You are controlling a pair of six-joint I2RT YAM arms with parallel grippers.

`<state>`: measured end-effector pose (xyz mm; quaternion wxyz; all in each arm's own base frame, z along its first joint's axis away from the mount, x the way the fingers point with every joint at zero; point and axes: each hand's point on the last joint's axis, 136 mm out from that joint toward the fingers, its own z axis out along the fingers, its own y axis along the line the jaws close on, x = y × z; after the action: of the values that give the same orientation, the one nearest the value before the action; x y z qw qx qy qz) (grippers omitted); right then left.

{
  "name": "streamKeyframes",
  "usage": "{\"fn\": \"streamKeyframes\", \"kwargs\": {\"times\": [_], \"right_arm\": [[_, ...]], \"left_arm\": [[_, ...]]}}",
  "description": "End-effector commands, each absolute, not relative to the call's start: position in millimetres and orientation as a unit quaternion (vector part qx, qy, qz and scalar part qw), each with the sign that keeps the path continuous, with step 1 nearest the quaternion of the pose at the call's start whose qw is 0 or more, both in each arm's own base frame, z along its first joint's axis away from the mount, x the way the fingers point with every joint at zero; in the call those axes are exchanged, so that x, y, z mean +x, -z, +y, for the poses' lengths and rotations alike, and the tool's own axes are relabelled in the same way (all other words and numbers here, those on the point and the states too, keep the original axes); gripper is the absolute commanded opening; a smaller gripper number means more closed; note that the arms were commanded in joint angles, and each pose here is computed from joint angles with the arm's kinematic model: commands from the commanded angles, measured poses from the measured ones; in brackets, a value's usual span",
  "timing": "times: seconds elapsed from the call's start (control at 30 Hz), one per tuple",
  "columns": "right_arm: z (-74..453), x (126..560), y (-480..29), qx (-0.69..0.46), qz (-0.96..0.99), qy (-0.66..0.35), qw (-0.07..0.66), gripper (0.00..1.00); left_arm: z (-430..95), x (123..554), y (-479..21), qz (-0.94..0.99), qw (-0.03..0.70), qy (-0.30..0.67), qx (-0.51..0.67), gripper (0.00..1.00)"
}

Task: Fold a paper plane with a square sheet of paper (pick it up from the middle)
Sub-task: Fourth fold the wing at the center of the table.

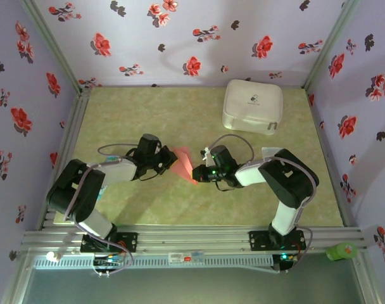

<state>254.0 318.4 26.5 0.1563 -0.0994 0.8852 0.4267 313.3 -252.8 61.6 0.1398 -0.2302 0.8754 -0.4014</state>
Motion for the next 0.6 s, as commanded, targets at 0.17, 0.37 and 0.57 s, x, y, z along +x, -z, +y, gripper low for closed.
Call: {"fn": "streamKeyframes", "kwargs": {"times": [0.17,0.37,0.57], "right_arm": [[316.9,255.6,-25.6,-0.087,0.882,-0.438,0.149,0.03],[311.8,256.1,-26.0,-0.074,0.879,-0.450,0.140,0.02],[309.1,253.8,-23.0,-0.071,0.880,-0.453,0.125,0.02]], "left_arm": [[-282.7,321.6,-75.8,0.868,0.143,0.443,-0.175,0.04],[-292.2,323.8,-67.8,0.866,0.138,0.449,-0.171,0.04],[-299.1,325.1,-66.7,0.862,0.138,0.457,-0.170,0.04]]}}
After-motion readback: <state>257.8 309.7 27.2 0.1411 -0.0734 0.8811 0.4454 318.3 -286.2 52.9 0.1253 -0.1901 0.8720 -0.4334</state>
